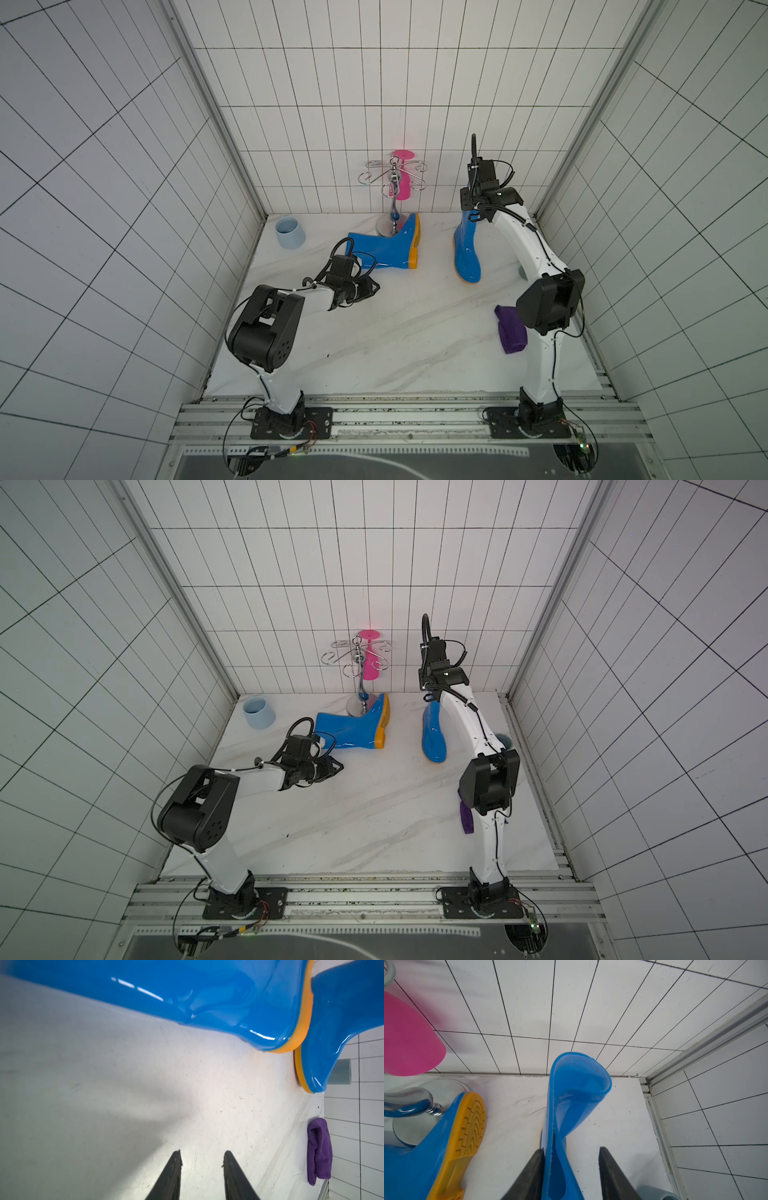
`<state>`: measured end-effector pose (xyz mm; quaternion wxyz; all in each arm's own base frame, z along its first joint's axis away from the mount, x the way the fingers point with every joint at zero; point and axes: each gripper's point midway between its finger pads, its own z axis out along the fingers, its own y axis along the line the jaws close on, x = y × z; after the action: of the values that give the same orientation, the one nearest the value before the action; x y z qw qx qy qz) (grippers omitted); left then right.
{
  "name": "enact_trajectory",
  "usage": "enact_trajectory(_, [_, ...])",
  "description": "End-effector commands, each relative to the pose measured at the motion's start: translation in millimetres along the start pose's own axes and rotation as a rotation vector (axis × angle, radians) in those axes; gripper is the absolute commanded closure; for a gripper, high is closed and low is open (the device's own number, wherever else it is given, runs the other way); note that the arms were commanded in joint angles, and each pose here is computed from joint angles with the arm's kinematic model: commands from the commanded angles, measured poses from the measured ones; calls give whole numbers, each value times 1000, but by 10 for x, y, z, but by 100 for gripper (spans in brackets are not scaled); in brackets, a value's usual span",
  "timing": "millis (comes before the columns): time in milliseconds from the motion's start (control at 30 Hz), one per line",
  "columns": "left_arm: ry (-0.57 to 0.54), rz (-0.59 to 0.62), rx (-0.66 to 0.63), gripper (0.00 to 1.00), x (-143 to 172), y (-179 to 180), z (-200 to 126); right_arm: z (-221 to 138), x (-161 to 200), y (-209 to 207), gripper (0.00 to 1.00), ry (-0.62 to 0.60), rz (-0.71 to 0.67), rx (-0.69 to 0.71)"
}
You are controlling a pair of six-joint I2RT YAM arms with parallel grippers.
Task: Wipe the rubber boots with a cloth
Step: Move the rubber boot to the center of the board.
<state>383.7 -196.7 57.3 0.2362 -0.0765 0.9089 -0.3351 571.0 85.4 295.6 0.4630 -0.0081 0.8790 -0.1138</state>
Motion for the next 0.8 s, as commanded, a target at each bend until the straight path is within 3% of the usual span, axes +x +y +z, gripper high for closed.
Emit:
enact_trajectory(0, [-117, -11, -75, 58, -252, 46, -268, -535, -481, -238, 54, -135, 84, -13])
enact_trajectory(233, [-306, -172, -167, 43, -566, 456, -629, -1072, -574, -323, 53, -205, 122, -70])
enact_trajectory(467, [-259, -298, -109, 43, -703, 737, -339, -1454, -451, -374, 53, -243, 140, -118])
enact_trajectory(767, [-258, -350, -98, 44, -873, 890, -44, -1559, -154, -391, 53, -230, 139, -138])
